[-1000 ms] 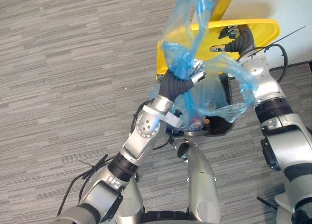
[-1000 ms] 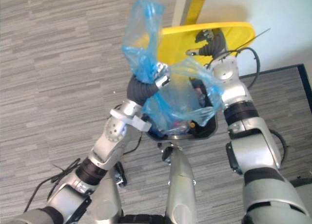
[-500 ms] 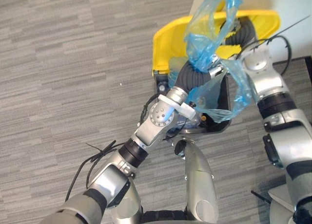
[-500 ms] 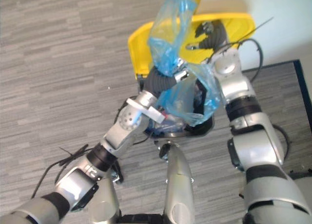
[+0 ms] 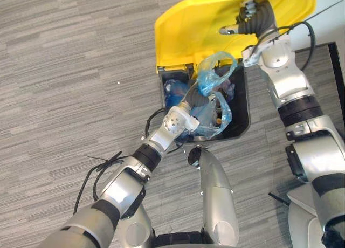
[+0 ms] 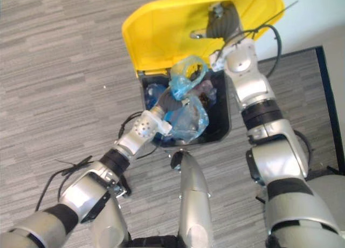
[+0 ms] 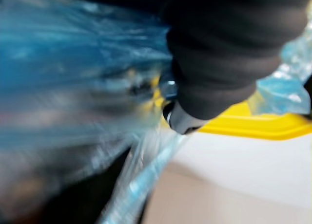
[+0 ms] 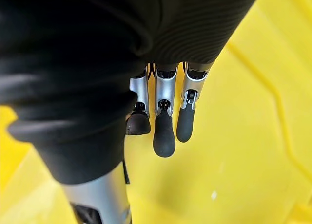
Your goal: Gather rubbish on tea table into small bin, then transfer packed bag to large trash can.
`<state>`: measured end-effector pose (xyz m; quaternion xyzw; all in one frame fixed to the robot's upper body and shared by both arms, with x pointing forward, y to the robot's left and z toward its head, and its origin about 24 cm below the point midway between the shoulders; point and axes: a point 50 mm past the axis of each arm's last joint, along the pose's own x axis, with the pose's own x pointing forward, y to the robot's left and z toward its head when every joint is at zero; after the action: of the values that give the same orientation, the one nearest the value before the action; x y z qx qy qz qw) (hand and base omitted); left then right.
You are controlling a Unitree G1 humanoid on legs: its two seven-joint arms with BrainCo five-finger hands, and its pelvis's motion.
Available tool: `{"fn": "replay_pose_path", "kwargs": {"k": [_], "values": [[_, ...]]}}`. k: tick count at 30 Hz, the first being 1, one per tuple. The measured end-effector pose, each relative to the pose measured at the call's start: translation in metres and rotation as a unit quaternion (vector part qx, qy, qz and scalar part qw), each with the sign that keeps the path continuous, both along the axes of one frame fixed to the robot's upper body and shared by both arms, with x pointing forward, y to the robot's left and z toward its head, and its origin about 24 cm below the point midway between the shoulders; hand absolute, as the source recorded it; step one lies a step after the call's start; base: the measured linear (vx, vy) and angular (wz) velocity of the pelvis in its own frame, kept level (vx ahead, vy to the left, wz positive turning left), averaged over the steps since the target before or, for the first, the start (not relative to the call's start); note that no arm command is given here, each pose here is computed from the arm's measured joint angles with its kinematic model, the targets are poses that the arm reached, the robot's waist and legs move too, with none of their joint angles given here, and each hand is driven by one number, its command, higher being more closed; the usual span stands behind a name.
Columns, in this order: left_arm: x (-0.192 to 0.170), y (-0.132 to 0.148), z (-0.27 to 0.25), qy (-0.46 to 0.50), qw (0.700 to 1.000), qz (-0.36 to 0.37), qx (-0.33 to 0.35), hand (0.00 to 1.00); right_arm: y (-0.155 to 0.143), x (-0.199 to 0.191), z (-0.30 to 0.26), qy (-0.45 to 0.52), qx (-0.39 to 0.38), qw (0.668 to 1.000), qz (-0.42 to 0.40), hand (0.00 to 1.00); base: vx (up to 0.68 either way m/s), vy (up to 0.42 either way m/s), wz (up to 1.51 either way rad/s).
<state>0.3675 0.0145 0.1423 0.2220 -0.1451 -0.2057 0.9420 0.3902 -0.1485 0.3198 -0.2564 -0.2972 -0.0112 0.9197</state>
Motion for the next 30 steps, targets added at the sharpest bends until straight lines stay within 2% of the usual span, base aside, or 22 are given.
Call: {"fn": "replay_pose_path", "kwargs": {"k": [7,18,23,25,28,30], "values": [[0.0,-0.006,-0.003,-0.053,0.991,0.03,0.12,0.0,0.016,-0.008,-0.005,-0.019,0.001,0.999,0.037,0.0,-0.01,-0.046,0.05],[-0.004,-0.004,-0.018,-0.075,0.976,0.032,0.203,0.0,0.016,-0.009,-0.043,0.012,-0.046,0.998,0.033,0.0,-0.02,-0.009,0.12],[-0.006,0.017,-0.037,-0.056,0.974,0.056,0.214,0.0,0.006,-0.002,-0.06,0.036,-0.07,0.997,0.009,0.0,-0.01,0.021,0.1],[-0.008,0.034,-0.045,-0.045,0.974,0.071,0.21,0.0,-0.001,-0.001,-0.076,0.055,-0.088,0.995,-0.006,0.0,-0.01,-0.018,0.08],[-0.018,0.046,-0.053,-0.036,0.982,0.077,0.17,0.0,-0.017,-0.001,-0.111,0.103,-0.099,0.989,-0.029,0.0,-0.03,-0.022,0.13],[-0.029,0.057,-0.057,-0.028,0.989,0.082,0.12,0.0,-0.028,-0.006,-0.139,0.139,-0.104,0.984,-0.043,0.0,-0.01,-0.013,0.11]]}}
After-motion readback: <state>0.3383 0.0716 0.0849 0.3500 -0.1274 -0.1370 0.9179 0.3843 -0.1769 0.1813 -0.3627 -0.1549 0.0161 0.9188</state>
